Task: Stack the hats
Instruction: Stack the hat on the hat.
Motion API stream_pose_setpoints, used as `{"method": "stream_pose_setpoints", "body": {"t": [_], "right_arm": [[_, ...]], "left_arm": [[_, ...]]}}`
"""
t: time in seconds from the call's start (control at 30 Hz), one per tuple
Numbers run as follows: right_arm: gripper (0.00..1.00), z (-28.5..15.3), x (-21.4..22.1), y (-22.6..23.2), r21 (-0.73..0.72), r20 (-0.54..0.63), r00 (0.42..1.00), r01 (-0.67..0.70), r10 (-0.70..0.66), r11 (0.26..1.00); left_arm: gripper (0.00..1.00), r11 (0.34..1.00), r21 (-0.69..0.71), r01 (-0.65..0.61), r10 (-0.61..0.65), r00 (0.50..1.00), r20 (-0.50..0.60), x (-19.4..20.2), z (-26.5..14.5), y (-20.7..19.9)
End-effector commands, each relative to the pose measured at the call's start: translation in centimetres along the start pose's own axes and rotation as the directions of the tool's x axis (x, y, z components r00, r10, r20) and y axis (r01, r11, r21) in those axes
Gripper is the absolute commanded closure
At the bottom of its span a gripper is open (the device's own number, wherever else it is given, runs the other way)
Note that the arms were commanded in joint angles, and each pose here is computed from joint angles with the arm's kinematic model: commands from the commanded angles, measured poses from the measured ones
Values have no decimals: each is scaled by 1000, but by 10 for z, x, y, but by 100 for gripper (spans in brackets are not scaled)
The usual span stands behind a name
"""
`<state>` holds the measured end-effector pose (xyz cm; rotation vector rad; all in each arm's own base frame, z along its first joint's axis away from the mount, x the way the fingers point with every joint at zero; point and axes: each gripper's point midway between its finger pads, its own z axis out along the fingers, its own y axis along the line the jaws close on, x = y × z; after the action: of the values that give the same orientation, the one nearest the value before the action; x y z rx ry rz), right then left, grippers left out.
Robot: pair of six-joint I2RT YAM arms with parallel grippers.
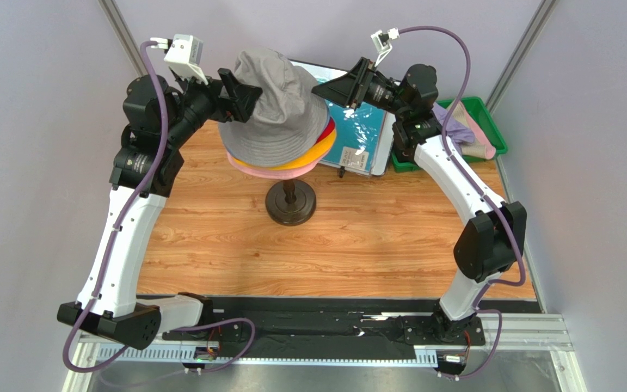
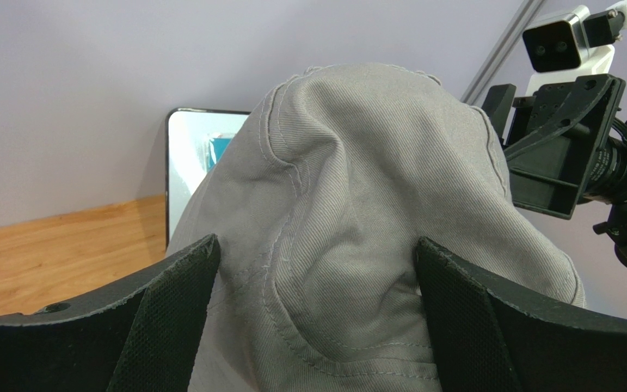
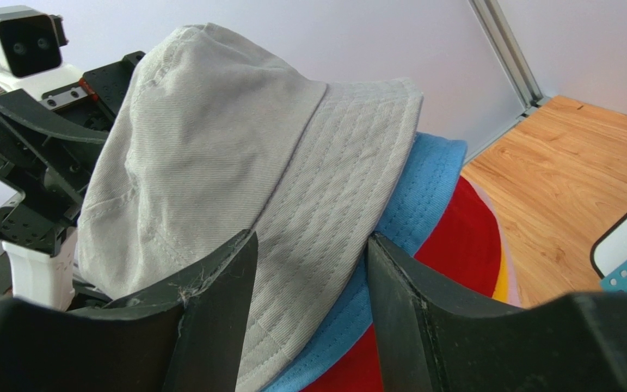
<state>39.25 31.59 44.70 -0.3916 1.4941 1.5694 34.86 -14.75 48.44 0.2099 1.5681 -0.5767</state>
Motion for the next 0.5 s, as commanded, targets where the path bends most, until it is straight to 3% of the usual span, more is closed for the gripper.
{"method": "stream_pose_setpoints", "body": {"t": [0.0,0.2,0.47], "right_arm": [[44,-7,-9,57,-151,19,999,47,-45,987],[44,-3,-1,66,-189,0,1000,25,-25,982],[48,12,16,44,-92,-85,996,-31,23,995]], "left_arm": [[6,1000,22,-19,18,1000,18,-3,-2,-5],[7,1000,21,-20,19,1000,15,-2,-2,-5],[7,999,30,-16,16,1000,6,1,1,-5]]}}
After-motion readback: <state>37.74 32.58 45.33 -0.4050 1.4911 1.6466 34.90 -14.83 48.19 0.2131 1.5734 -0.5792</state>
